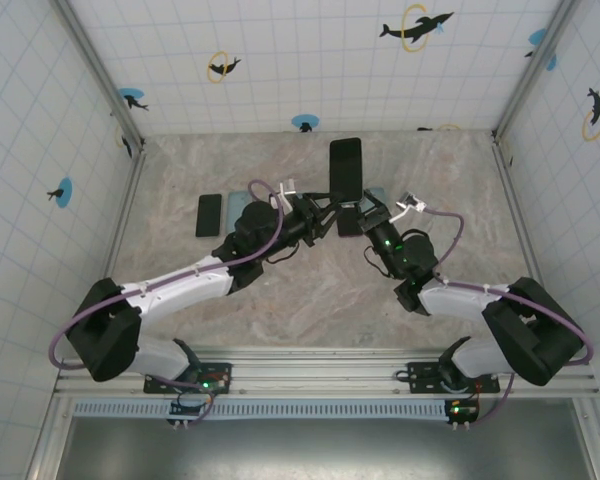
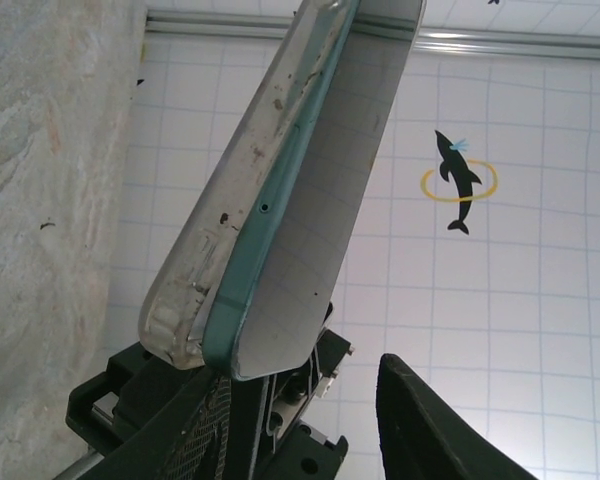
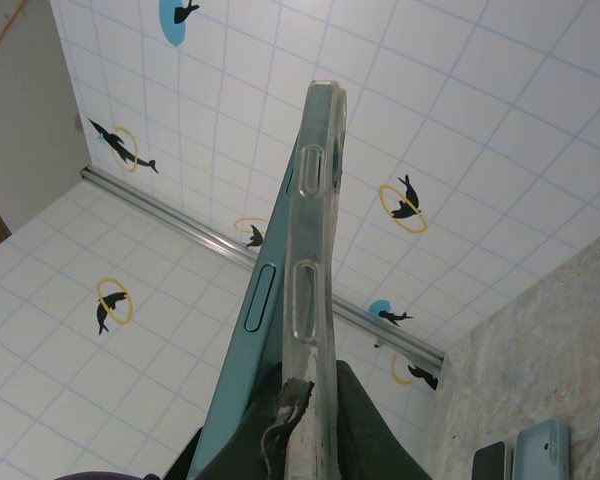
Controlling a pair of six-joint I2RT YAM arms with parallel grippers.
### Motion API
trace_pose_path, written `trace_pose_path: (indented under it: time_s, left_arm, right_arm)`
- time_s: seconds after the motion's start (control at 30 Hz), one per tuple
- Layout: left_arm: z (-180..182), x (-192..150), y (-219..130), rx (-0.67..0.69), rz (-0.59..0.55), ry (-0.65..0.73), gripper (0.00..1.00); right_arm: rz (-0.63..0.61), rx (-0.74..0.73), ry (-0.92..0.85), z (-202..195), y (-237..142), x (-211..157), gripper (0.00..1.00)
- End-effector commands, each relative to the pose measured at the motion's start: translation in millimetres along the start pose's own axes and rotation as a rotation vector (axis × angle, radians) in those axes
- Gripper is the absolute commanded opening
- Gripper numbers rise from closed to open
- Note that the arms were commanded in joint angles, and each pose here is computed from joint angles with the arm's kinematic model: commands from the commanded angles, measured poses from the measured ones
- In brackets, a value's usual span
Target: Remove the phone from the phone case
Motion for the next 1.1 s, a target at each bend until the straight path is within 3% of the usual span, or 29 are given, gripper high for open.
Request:
trace_pose_path:
  time_s: [0.0,0.5,0.67,1.07]
  left_arm:
    - [-1,4,2,-0.028,-0.039,-0.002,0.41]
    - [-18,20,13,-0.087,-0.146,0.025,0.32]
    - [-29,18,21,-0.115,-0.126,0.037,0.28]
    - [-32,12,16,-0.123,-0.099,0.043,0.07]
  right_arm:
    - [-0.068,0.139,0.037,33,-2,14,0.02]
    - [-0.042,0.098,0.059,28,-10,0,0.02]
    - [-0.055,0.05,0.097,19,-14,-5,0.02]
    - [-0.105,-0.136,0.053,-9,-16,-1,0.02]
Point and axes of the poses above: each hand's point on the last joint's axis, 136 mm out from that joint toward the fingers, its own y axis out along the fingers, its own z axis along the line the jaws close on, x = y × z, the point moved 4 cm from there along -y, back along the fingers, and after that the axes turned 5 degrees about -y, right-handed, at the moved point
